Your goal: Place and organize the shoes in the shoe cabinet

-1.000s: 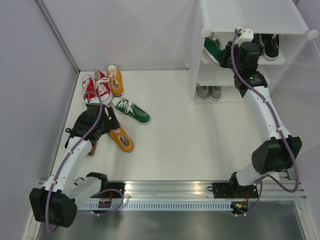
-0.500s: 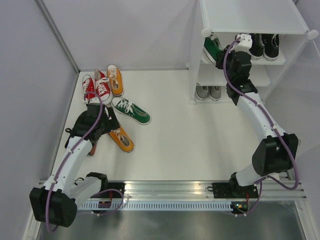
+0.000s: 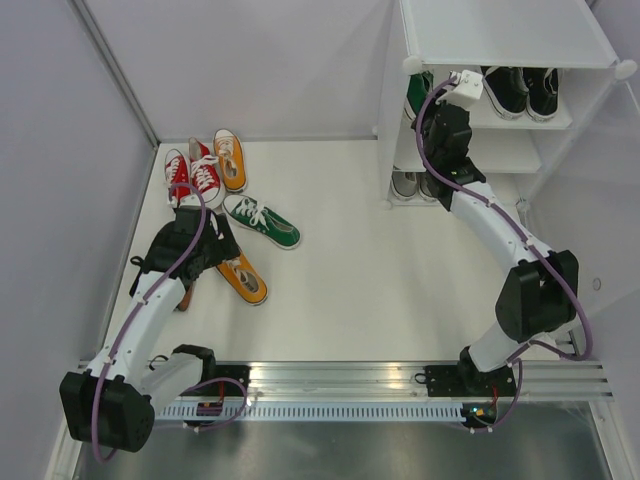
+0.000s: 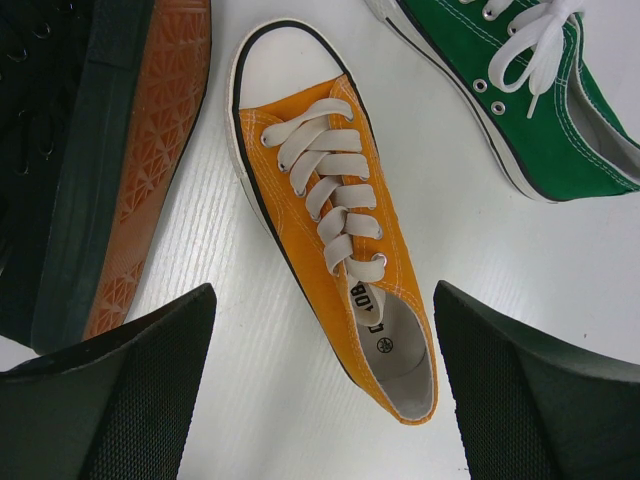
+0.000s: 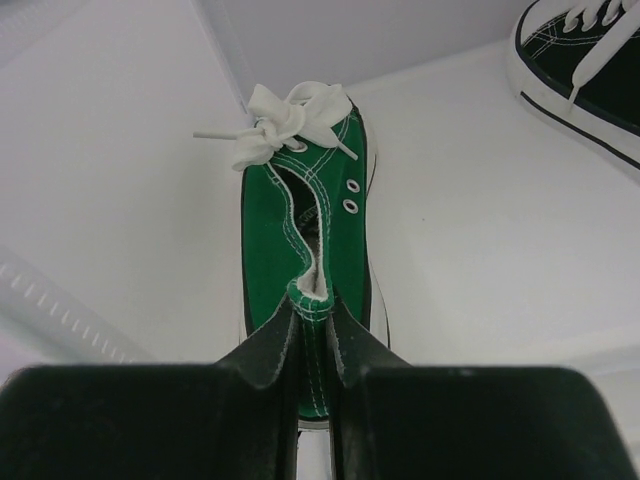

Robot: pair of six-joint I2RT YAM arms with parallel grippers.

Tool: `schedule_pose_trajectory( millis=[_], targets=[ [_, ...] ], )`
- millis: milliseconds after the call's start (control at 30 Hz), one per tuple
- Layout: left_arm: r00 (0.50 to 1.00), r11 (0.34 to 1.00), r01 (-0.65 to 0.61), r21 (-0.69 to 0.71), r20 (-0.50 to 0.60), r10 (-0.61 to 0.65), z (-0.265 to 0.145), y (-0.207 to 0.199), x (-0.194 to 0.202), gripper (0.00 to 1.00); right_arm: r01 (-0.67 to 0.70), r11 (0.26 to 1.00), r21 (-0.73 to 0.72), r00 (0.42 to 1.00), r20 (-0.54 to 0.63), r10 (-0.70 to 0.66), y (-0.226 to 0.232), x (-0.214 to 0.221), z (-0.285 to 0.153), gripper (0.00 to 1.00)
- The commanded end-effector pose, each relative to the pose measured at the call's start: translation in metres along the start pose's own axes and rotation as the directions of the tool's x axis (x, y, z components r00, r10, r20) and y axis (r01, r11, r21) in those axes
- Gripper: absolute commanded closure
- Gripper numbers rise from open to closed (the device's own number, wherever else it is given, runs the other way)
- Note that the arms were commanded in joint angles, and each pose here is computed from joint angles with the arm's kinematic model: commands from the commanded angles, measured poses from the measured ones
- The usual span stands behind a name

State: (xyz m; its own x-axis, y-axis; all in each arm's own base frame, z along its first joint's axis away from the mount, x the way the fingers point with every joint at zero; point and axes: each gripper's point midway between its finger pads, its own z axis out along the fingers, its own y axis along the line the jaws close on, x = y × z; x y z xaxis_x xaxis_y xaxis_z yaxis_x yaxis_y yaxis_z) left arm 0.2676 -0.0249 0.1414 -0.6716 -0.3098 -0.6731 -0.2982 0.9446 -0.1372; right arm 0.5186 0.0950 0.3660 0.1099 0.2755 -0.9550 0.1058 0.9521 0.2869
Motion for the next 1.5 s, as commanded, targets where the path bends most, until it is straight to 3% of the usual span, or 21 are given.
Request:
schedule_pose_trajectory(
  millis=[0,433,533,567,667,733,867,1067,1267,1467],
  targets=[
    [1.0,1.0,-0.024,0.001,0.008,0.024,0.002,0.001,-0.002,0.08,-0.072,0.994,-0.078,0.985,0.153,0.083,0.024,-0.055,0.007,1.0],
    [1.0,1.0,-0.022,0.005,0.011,0.022,0.001,0.0,-0.003,0.08,-0.08,0.992,-0.102,0.988,0.122,0.093,0.029,-0.042,0.021,0.98],
    [1.0,1.0,-0.023,0.008,0.013,0.022,0.001,0.0,-0.003,0.08,-0.068,0.993,-0.092,0.992,0.1,0.077,0.024,-0.039,0.016,0.72],
    [1.0,1.0,-0.021,0.008,0.013,0.021,0.001,0.0,-0.003,0.08,-0.061,0.994,-0.093,0.993,0.093,0.069,0.023,-0.038,0.013,0.57],
    [1.0,1.0,-0.018,0.013,0.017,0.018,0.0,-0.001,-0.004,0.08,-0.046,0.994,-0.101,0.996,0.066,0.053,0.02,-0.041,-0.001,0.37],
    [1.0,1.0,-0.018,0.016,0.016,0.018,0.0,-0.001,-0.004,0.08,-0.043,0.993,-0.11,0.997,0.058,0.049,0.019,-0.049,-0.011,0.27],
    [1.0,1.0,-0.019,0.019,0.019,0.018,-0.001,-0.002,-0.005,0.08,-0.024,0.995,-0.097,1.0,-0.014,0.023,0.01,-0.048,-0.032,0.18],
    [1.0,1.0,-0.015,0.023,0.021,0.015,-0.002,-0.002,-0.005,0.06,0.0,0.985,-0.174,0.988,-0.149,-0.026,0.004,-0.035,-0.086,0.1],
    [1.0,0.999,-0.014,0.032,0.022,0.014,-0.003,-0.004,-0.005,0.02,-0.015,0.948,-0.317,0.934,-0.344,-0.1,0.01,0.027,-0.144,0.1],
    [1.0,0.999,-0.014,0.041,0.028,0.013,-0.005,-0.005,-0.006,0.0,0.016,0.888,-0.46,0.827,-0.492,-0.27,0.036,0.124,-0.201,0.1]
  ],
)
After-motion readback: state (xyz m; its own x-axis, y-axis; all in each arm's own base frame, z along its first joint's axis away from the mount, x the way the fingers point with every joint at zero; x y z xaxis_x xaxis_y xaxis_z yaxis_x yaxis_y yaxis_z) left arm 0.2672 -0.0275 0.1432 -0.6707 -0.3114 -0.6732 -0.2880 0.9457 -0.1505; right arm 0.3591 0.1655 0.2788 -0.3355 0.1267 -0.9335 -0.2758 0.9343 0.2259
